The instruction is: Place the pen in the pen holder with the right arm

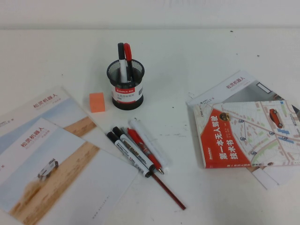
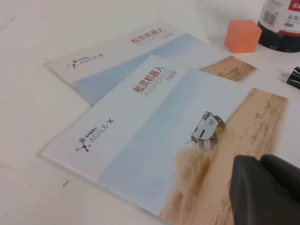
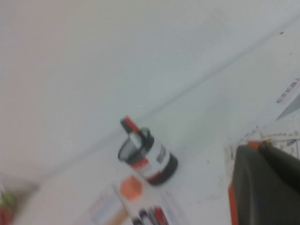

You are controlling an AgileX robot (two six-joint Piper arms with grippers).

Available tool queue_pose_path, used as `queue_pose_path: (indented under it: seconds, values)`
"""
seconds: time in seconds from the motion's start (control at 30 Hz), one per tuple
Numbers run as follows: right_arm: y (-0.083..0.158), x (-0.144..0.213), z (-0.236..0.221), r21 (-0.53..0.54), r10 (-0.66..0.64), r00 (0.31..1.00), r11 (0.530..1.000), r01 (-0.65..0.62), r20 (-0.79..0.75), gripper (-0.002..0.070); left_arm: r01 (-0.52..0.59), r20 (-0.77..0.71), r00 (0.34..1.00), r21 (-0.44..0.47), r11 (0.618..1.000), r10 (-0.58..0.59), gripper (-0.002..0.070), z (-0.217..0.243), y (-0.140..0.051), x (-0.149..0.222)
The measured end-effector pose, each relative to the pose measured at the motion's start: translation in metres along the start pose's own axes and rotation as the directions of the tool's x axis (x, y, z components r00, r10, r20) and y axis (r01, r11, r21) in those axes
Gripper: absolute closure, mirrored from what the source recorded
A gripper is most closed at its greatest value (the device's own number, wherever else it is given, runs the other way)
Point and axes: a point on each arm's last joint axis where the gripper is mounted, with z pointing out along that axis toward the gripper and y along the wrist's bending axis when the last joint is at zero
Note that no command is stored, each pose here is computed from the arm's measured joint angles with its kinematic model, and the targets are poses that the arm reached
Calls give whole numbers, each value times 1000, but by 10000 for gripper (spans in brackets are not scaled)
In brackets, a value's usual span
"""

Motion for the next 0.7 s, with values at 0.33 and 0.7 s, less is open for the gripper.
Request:
queue_pose_path:
  seconds: [0.33, 0.7]
  values:
    - [30, -43, 66, 53, -316, 803, 917, 395, -505, 696, 0, 0, 1000, 0, 1000, 0, 676, 0, 0, 0]
    - [81, -39, 188, -277, -447, 144, 743, 610, -883, 696, 0, 0, 1000, 0, 1000, 0, 676, 0, 0, 0]
